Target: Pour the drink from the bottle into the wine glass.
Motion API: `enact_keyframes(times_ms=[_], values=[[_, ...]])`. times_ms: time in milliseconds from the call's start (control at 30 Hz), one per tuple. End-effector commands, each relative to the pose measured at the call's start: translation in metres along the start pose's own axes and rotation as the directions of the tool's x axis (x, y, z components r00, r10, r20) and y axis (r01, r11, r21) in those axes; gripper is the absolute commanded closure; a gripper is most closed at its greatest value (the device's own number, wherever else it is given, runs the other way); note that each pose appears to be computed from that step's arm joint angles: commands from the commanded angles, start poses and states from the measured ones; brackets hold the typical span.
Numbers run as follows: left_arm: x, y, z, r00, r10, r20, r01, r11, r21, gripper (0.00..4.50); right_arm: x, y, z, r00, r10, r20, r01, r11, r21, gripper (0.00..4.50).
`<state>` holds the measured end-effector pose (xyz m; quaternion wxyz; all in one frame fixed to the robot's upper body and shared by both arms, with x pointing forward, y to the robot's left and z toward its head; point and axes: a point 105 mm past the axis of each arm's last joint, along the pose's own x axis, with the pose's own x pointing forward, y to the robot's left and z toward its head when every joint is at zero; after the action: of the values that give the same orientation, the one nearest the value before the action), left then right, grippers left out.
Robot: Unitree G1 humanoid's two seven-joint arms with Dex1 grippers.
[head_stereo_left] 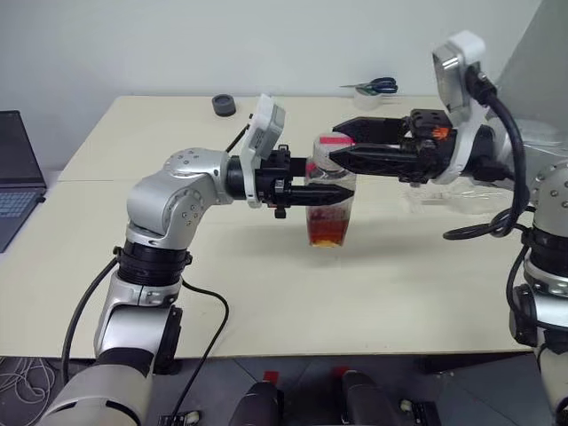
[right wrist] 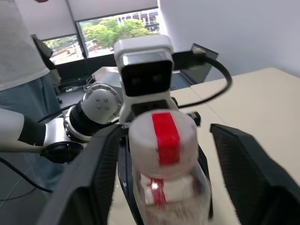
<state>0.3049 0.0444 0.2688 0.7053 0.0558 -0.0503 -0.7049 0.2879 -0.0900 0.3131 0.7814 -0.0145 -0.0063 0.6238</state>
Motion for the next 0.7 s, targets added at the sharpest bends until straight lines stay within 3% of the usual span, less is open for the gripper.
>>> enact_keyframes(times_ms=[33, 133, 267, 400, 700], values=[[-0.006, 0.006, 0.006, 0.999, 0.05, 0.0, -0.05, 0.997, 0.062, 2.62, -0.023, 0.002, 0.01, 0.995, -0.095, 0.023, 0.097, 0.994, -0.051, 0.03], [-0.01, 0.012, 0.0, 0.996, 0.09, -0.005, -0.09, 0.994, 0.063, 2.62, -0.035, 0.0, 0.008, 0.978, -0.203, 0.037, 0.205, 0.976, -0.079, 0.03], [-0.008, 0.02, -0.004, 0.991, 0.137, 0.009, -0.137, 0.988, 0.067, 2.62, -0.027, 0.005, 0.002, 0.952, -0.294, 0.082, 0.303, 0.943, -0.134, 0.03], [-0.003, 0.033, -0.014, 0.979, 0.204, 0.007, -0.204, 0.974, 0.1, 2.62, -0.005, -0.001, -0.003, 0.866, -0.468, 0.175, 0.497, 0.845, -0.197, 0.03], [0.01, 0.037, -0.015, 0.983, 0.182, 0.031, -0.185, 0.974, 0.129, 2.62, 0.014, 0.0, -0.008, 0.847, -0.496, 0.189, 0.529, 0.822, -0.211, 0.03]])
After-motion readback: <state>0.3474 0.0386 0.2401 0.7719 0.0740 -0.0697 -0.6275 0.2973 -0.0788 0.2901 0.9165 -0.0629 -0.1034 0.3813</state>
